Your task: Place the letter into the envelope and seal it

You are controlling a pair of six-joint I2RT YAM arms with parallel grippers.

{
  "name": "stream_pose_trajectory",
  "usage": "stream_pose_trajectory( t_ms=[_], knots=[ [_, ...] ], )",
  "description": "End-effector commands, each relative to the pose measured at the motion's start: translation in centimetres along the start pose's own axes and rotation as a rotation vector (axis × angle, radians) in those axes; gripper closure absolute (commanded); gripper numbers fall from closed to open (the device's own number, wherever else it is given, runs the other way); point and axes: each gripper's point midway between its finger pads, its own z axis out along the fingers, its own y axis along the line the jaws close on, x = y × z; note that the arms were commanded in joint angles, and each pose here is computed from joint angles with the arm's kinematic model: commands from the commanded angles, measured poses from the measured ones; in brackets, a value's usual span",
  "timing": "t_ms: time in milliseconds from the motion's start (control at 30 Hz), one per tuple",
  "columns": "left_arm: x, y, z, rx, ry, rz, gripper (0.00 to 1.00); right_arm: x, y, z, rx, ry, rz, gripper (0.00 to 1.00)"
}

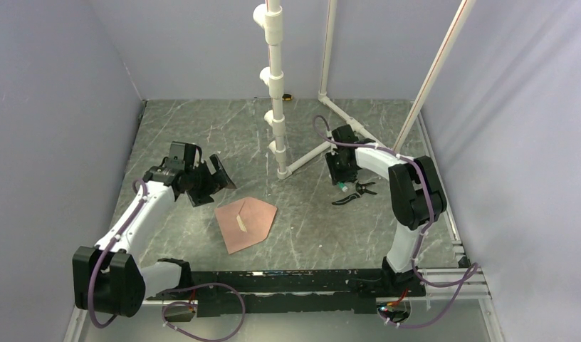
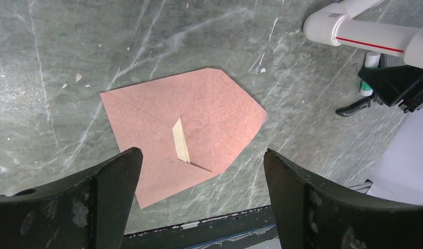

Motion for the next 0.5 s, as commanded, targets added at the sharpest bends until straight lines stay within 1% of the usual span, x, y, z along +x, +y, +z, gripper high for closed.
stream_pose_trajectory(
  t_ms=[0,67,133,167,233,300,400,467],
  knots=[
    [-1.6,-2.0,-1.5,0.071,-0.068,0.048,0.07,-1.0,-0.8,-0.4,0.044,-0.069,0.044,0.64],
    [-1.6,-2.2,-1.7,0.083,-0.073,0.049,0.07,-1.2,-0.7,-0.8,0.044,-0.091,0.056,0.72],
    [-1.6,-2.4,-1.9,0.095,-0.074,0.049,0.07,-1.5,-0.3,-1.5,0.016,-0.124,0.065,0.85],
    [-1.5,-2.5,-2.0,0.103,-0.075,0.049,0.07,-1.5,-0.1,-1.8,0.005,-0.135,0.073,0.88],
    [-1.3,-3.0,-2.5,0.128,-0.074,0.054,0.07,-2.0,0.3,-3.4,-0.015,-0.186,0.092,0.9],
    [-1.2,-3.8,-2.9,0.174,-0.075,0.068,0.07,-2.6,1.7,-5.6,-0.093,-0.253,0.112,0.9],
    [-0.9,-5.8,-4.0,0.29,-0.069,0.097,0.07,-4.1,4.0,-10.5,-0.238,-0.404,0.158,0.91],
    [-0.6,-7.6,-5.1,0.399,-0.064,0.131,0.07,-5.0,5.5,-14.2,-0.346,-0.518,0.19,0.9]
  ],
)
